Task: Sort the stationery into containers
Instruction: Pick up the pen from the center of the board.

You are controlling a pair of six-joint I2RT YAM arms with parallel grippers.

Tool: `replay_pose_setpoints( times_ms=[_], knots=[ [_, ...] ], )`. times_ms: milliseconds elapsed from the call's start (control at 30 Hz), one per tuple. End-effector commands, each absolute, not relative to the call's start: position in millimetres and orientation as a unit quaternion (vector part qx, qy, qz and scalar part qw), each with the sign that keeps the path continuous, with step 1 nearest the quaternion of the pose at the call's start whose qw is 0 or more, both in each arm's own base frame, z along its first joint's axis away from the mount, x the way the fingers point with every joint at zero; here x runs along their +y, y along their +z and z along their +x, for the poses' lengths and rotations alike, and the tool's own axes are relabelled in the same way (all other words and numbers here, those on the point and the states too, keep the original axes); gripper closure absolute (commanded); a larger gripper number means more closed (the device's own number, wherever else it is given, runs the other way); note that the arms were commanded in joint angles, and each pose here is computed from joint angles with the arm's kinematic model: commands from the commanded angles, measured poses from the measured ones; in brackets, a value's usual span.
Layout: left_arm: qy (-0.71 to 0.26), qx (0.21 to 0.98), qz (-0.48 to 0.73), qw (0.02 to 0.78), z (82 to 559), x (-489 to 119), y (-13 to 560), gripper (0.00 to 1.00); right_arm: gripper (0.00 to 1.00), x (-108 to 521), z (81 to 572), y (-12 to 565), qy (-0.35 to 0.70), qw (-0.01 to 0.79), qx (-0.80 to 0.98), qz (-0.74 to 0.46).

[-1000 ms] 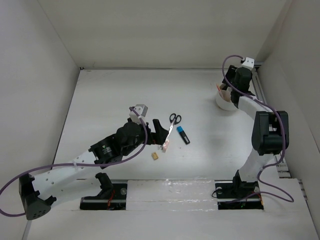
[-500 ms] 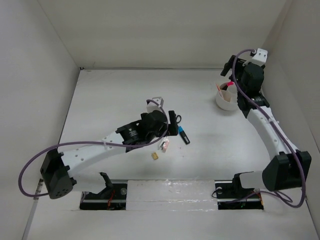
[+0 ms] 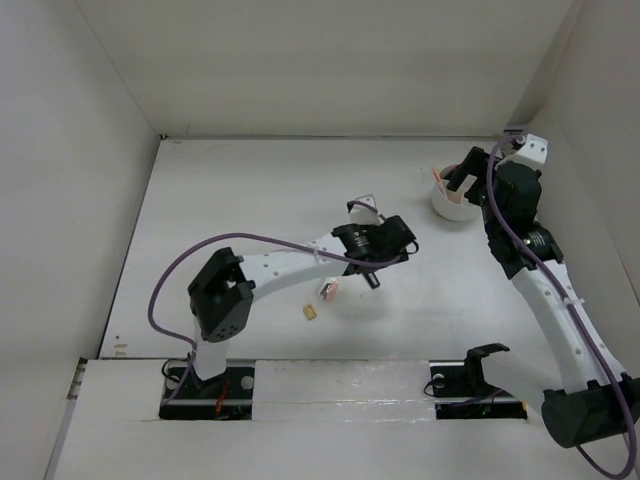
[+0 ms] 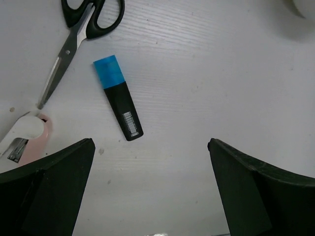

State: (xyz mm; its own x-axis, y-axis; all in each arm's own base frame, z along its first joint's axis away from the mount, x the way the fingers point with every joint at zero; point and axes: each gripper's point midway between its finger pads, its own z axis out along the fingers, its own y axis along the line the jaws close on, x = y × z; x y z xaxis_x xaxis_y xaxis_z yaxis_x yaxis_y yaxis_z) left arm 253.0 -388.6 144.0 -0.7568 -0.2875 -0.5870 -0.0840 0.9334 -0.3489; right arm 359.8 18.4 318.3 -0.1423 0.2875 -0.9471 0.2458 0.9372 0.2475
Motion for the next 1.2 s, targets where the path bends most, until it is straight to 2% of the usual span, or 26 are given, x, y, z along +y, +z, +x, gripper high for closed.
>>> replay_pose_setpoints(
  times_ms=[0,233,467,667,733,800,833,933,967,1167],
  knots=[
    [-0.101,0.924,-0.174,0.326,259,-377,126,0.0,0.0,21,341,331,0.034,0.642,0.746,0.177],
    [-0.033,0.931,-0.201,0.302,256,-380,74,0.0,0.0,32,324,345,0.079,0.659,0.731,0.157],
    [-0.004,0.933,-0.215,0.29,265,-380,44,0.03,0.0,59,323,330,0.147,0.655,0.731,0.121],
    [0.002,0.934,-0.222,0.279,267,-372,34,0.14,0.0,61,321,323,0.149,0.651,0.735,0.118],
    [0.011,0.941,-0.207,0.267,263,-372,25,0.21,0.0,62,319,328,0.155,0.656,0.73,0.114],
    [0.013,0.941,-0.207,0.266,264,-374,22,0.23,0.0,62,318,333,0.162,0.661,0.723,0.118],
    [0.02,0.945,-0.199,0.259,262,-373,17,0.31,0.0,62,318,337,0.163,0.666,0.718,0.118],
    [0.032,0.948,-0.191,0.251,258,-370,14,0.39,0.0,62,315,340,0.169,0.671,0.711,0.121],
    [0.036,0.949,-0.19,0.25,257,-368,14,0.46,0.0,62,315,340,0.169,0.672,0.711,0.121],
    [0.05,0.958,-0.181,0.217,243,-363,4,0.54,0.0,61,311,348,0.173,0.681,0.702,0.121]
  ],
)
